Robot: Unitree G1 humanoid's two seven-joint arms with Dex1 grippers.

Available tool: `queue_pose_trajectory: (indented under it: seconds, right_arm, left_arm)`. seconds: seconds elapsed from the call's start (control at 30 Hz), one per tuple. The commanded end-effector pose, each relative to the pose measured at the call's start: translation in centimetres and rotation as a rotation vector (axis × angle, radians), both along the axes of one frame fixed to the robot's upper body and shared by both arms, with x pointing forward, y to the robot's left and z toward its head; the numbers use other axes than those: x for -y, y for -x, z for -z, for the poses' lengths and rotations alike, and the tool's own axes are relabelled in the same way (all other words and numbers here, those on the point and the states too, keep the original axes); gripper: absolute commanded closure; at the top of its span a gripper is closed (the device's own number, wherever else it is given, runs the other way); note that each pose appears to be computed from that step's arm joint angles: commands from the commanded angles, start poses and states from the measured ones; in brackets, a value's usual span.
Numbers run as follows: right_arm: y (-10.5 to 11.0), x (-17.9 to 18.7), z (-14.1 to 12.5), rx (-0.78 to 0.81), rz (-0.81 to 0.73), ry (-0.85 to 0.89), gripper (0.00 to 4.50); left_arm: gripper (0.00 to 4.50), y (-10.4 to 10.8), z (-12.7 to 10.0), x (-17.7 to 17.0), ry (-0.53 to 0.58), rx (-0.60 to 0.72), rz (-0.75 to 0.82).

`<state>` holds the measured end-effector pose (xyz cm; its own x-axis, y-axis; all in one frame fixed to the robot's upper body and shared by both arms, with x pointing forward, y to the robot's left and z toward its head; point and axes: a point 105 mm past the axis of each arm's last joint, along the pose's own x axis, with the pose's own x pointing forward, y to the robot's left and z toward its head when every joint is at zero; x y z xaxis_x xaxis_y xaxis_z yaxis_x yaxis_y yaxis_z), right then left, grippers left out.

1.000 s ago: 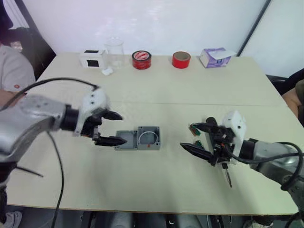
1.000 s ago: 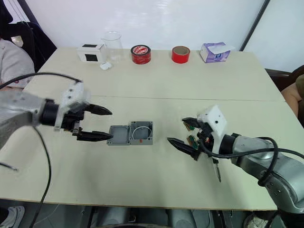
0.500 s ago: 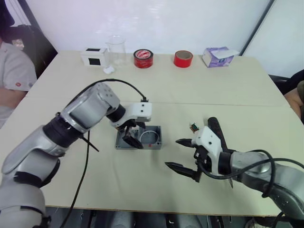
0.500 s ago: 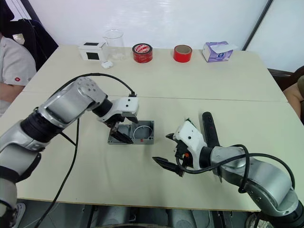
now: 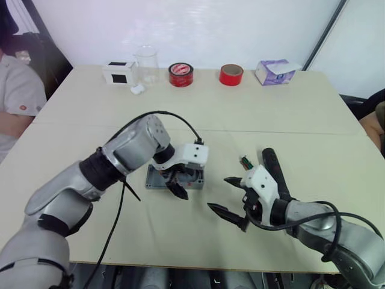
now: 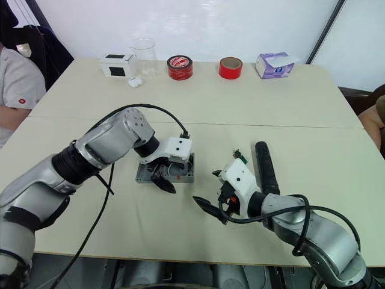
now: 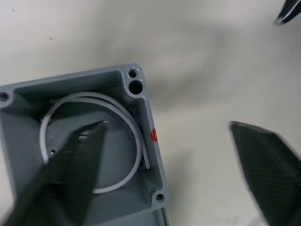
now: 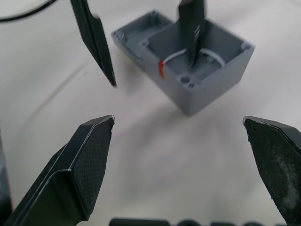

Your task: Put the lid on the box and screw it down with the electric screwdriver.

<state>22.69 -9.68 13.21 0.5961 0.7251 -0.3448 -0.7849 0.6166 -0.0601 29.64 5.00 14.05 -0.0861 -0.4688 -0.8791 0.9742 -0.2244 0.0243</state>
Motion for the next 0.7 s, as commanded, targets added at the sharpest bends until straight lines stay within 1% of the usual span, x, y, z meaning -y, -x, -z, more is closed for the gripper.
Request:
queue_pose_trajectory:
  seconds: [0.03,0.07,0.1,0.13,0.17,0.2,0.23,0.27,0.37,0.53,0.67,0.7]
  right_arm:
    - [-0.2,-0.2,-1.3,0.068,0.002,-0.019,0.0]
    - [-0.3,-0.2,-1.3,0.071,0.008,-0.018,0.0]
    - [-0.4,-0.2,-1.4,0.076,0.015,-0.017,0.0]
    - [-0.5,-0.1,-1.4,0.077,0.019,-0.018,0.0]
    - [-0.5,-0.1,-1.4,0.078,0.021,-0.017,0.0]
    - [-0.6,-0.1,-1.4,0.077,0.023,-0.017,0.0]
    - [-0.6,-0.1,-1.3,0.076,0.023,-0.016,0.0]
    - [-0.6,0.0,-1.3,0.075,0.023,-0.014,0.0]
    - [-0.5,0.1,-1.3,0.072,0.023,-0.01,0.0]
    - [-0.3,0.5,-1.1,0.064,0.028,-0.003,0.0]
    - [-0.3,0.8,-1.0,0.06,0.038,0.002,0.0]
    - [-0.3,1.0,-1.0,0.062,0.043,0.002,0.0]
  left_arm:
    - [1.9,-0.1,-0.2,0.4,0.011,0.032,0.012]
    - [2.37,-0.2,0.0,0.4,0.008,0.036,0.011]
    - [2.68,-0.3,0.1,0.3,0.004,0.039,0.012]
    - [3.2,-0.3,0.2,0.2,0.005,0.034,0.01]
    - [3.44,-0.2,0.2,0.2,0.006,0.032,0.009]
    - [3.9,-0.3,0.2,0.2,0.011,0.038,0.008]
    - [4.27,-0.4,0.2,0.2,0.017,0.041,0.002]
    - [4.39,-0.5,0.3,0.2,0.021,0.043,0.0]
    - [4.39,-0.6,0.3,0.4,0.051,0.05,-0.007]
    - [4.39,-0.9,-0.7,1.7,0.171,0.096,0.031]
    - [4.39,-1.5,-1.9,1.9,0.198,0.189,0.165]
    - [4.39,-1.6,-2.2,1.8,0.191,0.212,0.23]
